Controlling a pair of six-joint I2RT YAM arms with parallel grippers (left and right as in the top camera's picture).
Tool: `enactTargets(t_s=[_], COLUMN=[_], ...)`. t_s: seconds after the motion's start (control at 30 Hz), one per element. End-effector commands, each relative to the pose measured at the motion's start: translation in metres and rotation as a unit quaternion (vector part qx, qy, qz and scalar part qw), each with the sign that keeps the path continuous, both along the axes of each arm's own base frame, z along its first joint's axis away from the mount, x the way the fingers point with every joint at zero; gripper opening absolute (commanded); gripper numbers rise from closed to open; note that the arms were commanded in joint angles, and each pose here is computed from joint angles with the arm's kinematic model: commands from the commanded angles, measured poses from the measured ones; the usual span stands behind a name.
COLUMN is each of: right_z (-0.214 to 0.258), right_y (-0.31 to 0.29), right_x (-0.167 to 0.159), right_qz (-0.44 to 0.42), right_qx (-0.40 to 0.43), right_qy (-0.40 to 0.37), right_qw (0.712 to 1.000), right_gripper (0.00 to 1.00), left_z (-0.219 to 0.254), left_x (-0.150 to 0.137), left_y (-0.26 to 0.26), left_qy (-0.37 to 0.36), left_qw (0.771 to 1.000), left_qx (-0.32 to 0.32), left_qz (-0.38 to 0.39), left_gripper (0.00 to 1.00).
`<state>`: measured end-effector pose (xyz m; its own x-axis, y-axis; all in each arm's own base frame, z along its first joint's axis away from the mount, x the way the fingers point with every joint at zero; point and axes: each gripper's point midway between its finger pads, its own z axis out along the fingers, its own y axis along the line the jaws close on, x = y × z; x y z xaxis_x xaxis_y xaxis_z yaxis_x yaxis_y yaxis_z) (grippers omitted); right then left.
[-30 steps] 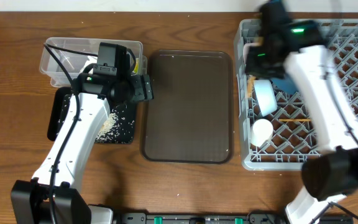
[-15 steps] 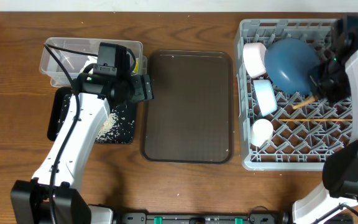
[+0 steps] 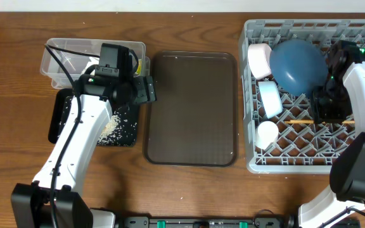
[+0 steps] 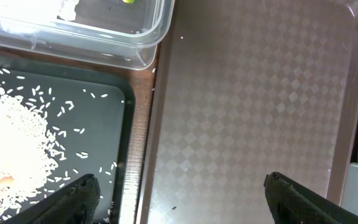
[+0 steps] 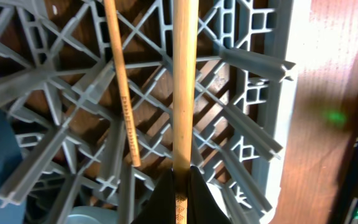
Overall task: Sort waste into correct bins and load items into the dishwasher rack
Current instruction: 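Carry the second chopstick into the rack and lay it down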
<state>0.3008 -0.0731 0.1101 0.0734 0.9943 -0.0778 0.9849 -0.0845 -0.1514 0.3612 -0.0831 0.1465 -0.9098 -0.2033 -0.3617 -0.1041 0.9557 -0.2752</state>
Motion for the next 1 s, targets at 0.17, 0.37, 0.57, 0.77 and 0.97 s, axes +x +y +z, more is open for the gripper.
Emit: enactTargets(t_s=[0.17,0.37,0.57,0.77,0.97], right_z=[-0.003,-0.003,0.008,0.055,0.111], right_y=[-0.003,-0.004,-0.004,0.026,0.092], right_x=[0.018,0.026,0.036,0.053,0.039], right_qz=[0.062,0.118,0.225,0.463,0.668], right_qx=[-0.003,0.001,0.0,-0.022,-0.054], right_qy=[-0.033,-0.044,-0.068,-0.139,-0.185], right_qw=[0.998,0.992,0.972,0.875,0.719], right_gripper=[0.5,0.5,0.53,0.99,0.99], left_z=[0.005,0.005,0.005,0.005,0.005], left_x=[0.0,0.0,0.0,0.0,-0.001], left_y=[0.003,0.003,0.003,0.003,0.003], left_qy=[-0.008,-0.008,-0.008,-0.008,-0.008], left_qw=[1.0,1.0,1.0,1.0,1.0], left_qx=[0.006,0.006,0.006,0.006,0.006], left_qz=[0.002,0.002,0.002,0.002,0.002], left_gripper=[0.88,0.88,0.88,0.88,0.88])
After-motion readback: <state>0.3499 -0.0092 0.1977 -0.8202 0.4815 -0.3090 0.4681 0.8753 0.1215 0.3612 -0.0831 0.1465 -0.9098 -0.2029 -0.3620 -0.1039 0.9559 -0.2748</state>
